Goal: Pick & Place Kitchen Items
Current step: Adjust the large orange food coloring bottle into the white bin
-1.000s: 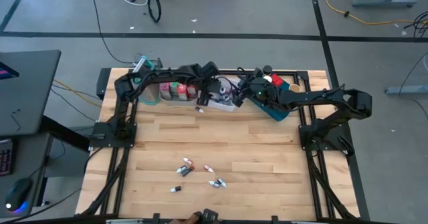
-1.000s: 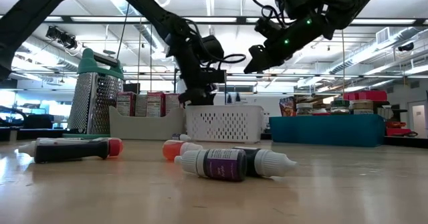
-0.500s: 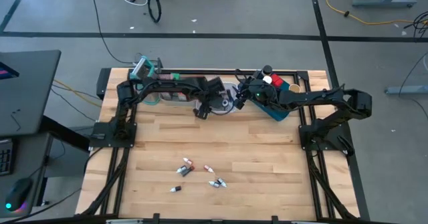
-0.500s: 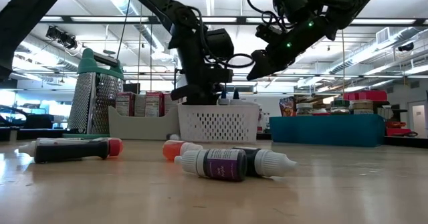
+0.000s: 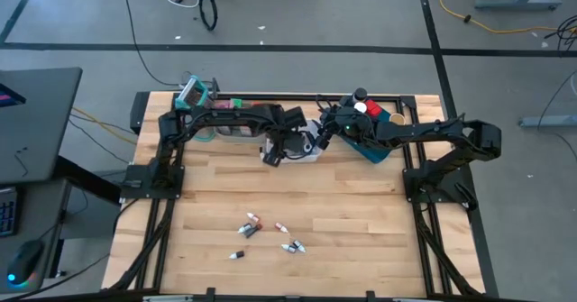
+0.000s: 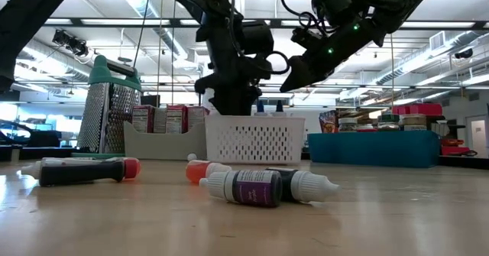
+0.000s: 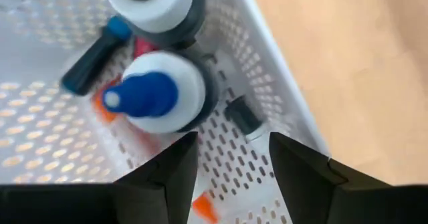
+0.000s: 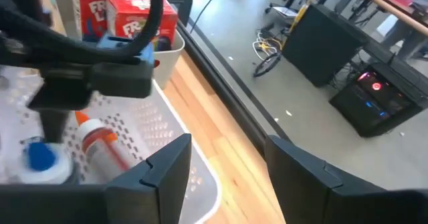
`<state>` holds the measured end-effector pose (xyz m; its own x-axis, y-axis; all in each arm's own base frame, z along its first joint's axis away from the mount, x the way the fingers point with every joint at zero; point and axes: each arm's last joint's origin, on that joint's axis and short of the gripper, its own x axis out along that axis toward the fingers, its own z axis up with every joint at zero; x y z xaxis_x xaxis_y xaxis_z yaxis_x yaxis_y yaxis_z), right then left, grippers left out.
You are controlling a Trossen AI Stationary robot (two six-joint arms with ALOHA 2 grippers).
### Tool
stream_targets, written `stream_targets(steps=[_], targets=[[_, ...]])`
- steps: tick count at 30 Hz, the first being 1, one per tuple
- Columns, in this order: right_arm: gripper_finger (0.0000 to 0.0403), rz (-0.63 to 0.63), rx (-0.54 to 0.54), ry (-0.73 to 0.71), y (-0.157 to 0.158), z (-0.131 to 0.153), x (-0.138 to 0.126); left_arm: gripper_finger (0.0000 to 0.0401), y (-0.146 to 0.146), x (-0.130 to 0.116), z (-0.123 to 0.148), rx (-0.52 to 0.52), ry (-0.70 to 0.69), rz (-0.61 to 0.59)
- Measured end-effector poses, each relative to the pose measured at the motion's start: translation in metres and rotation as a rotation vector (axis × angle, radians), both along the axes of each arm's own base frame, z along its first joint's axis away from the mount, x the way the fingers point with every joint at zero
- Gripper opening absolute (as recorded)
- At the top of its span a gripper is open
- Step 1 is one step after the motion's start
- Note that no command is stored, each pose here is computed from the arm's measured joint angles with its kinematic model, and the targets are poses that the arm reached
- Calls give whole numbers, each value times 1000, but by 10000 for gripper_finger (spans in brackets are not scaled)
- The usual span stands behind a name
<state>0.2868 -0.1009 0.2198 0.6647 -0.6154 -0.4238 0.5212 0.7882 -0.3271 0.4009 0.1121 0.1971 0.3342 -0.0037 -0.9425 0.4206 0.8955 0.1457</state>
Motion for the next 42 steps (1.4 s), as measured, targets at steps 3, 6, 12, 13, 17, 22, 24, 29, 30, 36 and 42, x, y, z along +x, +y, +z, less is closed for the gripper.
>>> stream_targets(steps=[3, 6, 12, 13, 17, 22, 24, 29, 30, 36, 42], targets=[[201, 1, -2, 5, 0, 0, 0, 194, -4, 1, 2, -34, 2, -11], [201, 2, -2, 9, 0, -1, 0, 194, -3, 0, 2, 69, 33, 23], [201, -2, -2, 6, 0, 0, 0, 194, 10, -4, 2, 201, 70, 200], [201, -2, -2, 6, 0, 0, 0, 194, 13, -6, 2, 194, 80, 224], [201, -2, -1, 5, 0, 0, 0, 194, 28, -12, -3, 71, 86, 293], [201, -3, 1, 2, 0, 0, 0, 194, 45, -15, -4, 27, 48, 337], [201, -2, 1, 1, 0, 0, 0, 194, 48, -17, -4, 5, 51, 330], [201, -2, 1, 1, 0, 0, 0, 194, 49, -22, -12, -51, 64, 323], [201, -2, 1, 1, 0, 0, 0, 194, 49, -24, -15, -54, 75, 324], [201, -3, 0, -2, -1, 0, 0, 194, 37, -19, -17, 6, 84, 363], [201, -1, -7, -25, -1, 2, 1, 194, 37, -16, -22, -39, 70, 432]])
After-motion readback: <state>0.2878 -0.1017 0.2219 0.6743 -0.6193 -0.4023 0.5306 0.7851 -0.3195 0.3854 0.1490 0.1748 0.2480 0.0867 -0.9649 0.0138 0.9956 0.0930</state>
